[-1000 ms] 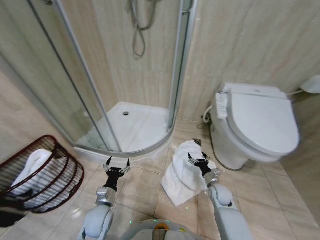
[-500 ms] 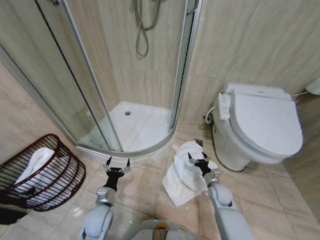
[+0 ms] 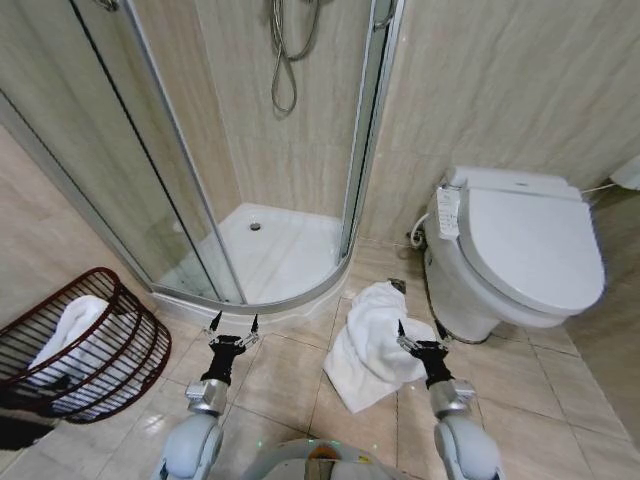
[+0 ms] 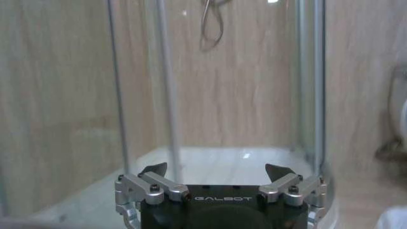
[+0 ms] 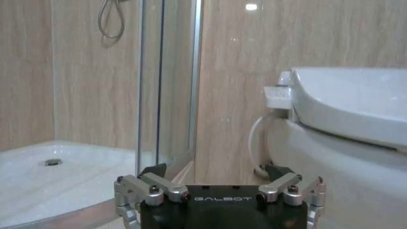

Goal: Discard the used towel into the hamper.

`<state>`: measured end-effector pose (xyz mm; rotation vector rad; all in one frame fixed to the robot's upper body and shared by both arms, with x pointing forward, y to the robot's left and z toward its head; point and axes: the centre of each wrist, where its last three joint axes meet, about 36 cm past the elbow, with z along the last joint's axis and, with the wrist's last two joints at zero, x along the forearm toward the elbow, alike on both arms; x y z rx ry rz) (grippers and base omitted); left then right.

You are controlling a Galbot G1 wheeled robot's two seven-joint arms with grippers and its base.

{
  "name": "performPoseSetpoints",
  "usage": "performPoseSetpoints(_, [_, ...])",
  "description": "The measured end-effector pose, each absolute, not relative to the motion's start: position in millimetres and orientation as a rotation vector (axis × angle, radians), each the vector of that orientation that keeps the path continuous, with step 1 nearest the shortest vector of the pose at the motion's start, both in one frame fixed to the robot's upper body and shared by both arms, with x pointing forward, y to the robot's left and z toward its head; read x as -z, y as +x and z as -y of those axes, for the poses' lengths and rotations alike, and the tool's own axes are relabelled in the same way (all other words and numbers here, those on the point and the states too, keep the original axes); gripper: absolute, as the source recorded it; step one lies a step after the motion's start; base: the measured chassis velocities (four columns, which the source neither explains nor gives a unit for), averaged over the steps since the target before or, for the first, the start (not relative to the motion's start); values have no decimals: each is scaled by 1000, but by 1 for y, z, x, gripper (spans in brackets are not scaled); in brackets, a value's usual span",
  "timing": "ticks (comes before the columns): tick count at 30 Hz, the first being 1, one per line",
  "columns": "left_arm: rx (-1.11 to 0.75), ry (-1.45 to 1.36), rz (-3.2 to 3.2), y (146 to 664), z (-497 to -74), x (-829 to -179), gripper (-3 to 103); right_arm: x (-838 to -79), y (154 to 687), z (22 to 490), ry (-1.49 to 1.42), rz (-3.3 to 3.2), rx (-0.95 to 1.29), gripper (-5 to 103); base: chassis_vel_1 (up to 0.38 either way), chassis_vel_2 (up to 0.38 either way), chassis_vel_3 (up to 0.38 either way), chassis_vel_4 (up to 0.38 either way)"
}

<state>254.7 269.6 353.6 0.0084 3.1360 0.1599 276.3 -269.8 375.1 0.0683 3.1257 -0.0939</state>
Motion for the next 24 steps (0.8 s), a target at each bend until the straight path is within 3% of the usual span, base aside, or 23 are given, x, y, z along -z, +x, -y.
performPoseSetpoints(4, [-248, -49, -3144, 261, -282, -344, 100, -378, 282, 277, 70, -3109, 130, 100, 0, 0, 0, 0])
performPoseSetpoints(24, [-228, -26, -3125, 261, -269, -352, 100, -358, 275, 283, 48, -3199, 142, 100, -4, -4, 6, 4])
